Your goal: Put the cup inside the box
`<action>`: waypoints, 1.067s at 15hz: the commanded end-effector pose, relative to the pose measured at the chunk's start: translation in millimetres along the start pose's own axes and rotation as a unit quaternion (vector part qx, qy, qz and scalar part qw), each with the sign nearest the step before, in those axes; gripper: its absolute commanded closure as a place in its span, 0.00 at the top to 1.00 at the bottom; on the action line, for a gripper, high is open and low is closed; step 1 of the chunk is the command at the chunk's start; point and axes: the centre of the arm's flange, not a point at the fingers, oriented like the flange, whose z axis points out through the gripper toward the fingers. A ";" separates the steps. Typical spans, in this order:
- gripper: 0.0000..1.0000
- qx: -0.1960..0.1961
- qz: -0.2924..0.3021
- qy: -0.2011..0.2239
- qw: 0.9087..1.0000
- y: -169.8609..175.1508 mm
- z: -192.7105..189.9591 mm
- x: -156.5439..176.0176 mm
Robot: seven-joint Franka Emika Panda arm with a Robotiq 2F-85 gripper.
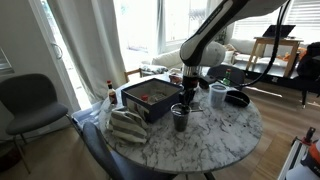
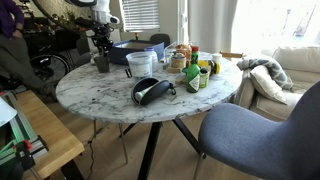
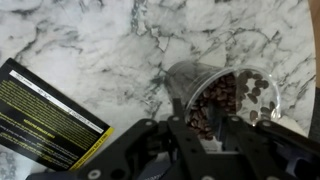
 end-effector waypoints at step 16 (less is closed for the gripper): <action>0.05 0.086 0.050 0.036 0.994 10.7 -40.2 2.4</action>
